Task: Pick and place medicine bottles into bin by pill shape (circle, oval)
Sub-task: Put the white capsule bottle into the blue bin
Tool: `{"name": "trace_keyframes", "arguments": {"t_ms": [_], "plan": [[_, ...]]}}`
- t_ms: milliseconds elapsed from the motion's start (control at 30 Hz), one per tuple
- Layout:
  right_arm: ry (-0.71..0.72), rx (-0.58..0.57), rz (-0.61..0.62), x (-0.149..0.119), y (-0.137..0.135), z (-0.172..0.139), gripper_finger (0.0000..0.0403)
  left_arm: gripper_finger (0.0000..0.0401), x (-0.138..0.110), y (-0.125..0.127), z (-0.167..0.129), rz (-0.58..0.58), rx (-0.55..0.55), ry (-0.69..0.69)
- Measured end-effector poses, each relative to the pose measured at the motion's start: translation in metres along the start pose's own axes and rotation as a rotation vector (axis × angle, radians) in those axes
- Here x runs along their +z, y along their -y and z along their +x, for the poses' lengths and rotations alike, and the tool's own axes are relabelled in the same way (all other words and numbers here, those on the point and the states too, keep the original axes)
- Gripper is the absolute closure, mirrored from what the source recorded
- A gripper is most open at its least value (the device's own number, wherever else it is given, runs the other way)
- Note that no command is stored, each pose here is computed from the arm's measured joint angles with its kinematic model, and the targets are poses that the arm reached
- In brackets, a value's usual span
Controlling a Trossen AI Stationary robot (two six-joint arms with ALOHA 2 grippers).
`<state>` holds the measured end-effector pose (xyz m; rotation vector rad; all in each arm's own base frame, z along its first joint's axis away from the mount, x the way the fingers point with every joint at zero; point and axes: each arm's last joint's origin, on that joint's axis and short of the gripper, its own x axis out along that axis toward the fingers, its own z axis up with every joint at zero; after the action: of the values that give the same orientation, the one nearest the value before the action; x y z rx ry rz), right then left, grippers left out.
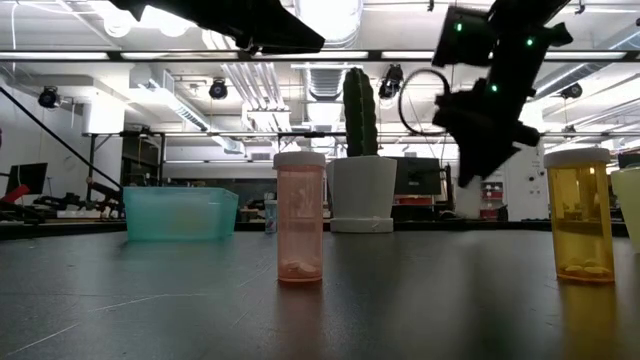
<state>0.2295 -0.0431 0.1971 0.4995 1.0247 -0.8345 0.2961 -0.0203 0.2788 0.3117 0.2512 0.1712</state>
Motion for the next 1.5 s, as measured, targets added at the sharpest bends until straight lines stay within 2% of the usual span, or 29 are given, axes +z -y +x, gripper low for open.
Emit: {"name": "trace_keyframes", "arguments": {"t_ms": [333,533,800,1200,1500], "plan": [[0.237,0.255,-0.091,0.006,-0.037,-0.016,0.0261,0.0200,-0.005,0.003,0.005,-0.047,-0.007,-0.027],[0.341,0.344,-0.112,0.012,-0.048,-0.023,0.0261,0.0200,-0.014,0.010,0.020,-0.095,-0.009,-0.028],[0.388,0.394,-0.127,0.016,-0.052,-0.026,0.0261,0.0200,-0.035,0.023,0.053,-0.130,0.005,-0.002],[0.396,0.402,-0.132,0.017,-0.053,-0.027,0.0261,0.0200,-0.068,0.013,0.093,-0.239,0.082,-0.018],[0.405,0.410,-0.128,0.017,-0.053,-0.027,0.0261,0.0200,-0.083,0.009,0.106,-0.269,0.111,0.003]]}}
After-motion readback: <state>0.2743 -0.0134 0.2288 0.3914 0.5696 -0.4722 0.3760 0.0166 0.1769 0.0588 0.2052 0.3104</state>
